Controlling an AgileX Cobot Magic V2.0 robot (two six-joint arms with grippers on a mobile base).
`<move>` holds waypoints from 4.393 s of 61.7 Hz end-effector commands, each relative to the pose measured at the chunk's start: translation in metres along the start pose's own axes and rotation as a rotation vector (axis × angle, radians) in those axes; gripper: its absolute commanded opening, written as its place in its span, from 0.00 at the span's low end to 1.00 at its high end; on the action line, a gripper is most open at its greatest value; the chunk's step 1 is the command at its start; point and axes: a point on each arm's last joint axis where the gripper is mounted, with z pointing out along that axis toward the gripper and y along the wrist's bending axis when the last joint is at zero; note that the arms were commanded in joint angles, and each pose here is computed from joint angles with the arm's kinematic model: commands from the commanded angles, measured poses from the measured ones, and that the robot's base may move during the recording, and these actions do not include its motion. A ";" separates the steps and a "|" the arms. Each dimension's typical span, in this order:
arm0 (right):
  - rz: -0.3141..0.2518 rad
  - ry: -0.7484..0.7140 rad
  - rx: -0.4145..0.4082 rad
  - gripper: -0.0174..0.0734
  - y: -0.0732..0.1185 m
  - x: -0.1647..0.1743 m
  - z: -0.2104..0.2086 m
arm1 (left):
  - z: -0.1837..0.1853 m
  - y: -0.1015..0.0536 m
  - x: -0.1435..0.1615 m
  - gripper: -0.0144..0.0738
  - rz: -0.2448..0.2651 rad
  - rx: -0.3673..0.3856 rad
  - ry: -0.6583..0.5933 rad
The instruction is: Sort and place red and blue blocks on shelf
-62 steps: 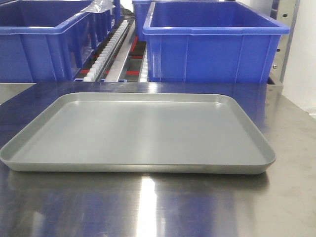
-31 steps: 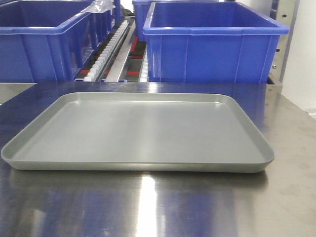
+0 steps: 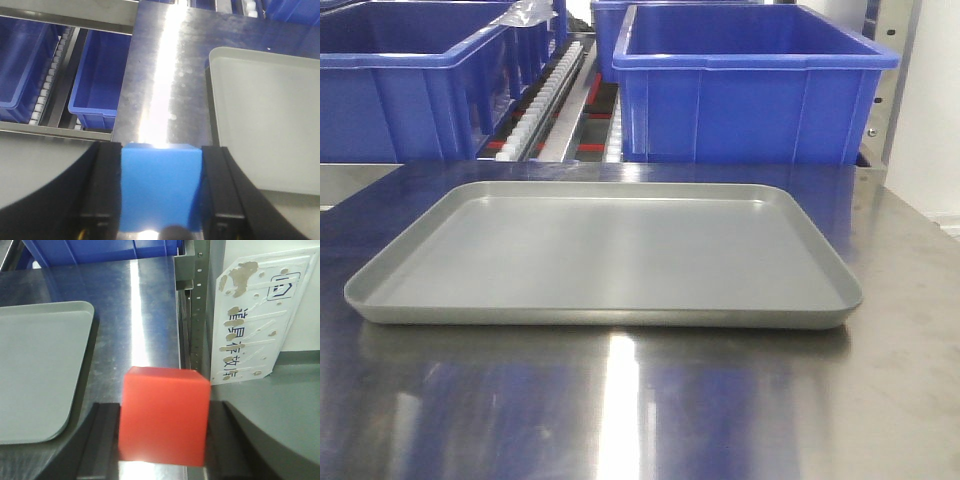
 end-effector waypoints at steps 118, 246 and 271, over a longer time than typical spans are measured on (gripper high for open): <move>-0.006 -0.105 -0.005 0.25 0.002 -0.015 -0.005 | -0.005 -0.004 -0.015 0.30 0.001 0.038 -0.104; -0.006 -0.104 -0.005 0.25 0.002 -0.015 -0.005 | -0.005 -0.004 -0.015 0.30 0.001 0.038 -0.104; -0.006 -0.104 -0.005 0.25 0.002 -0.015 -0.005 | -0.005 -0.004 -0.015 0.30 0.001 0.038 -0.104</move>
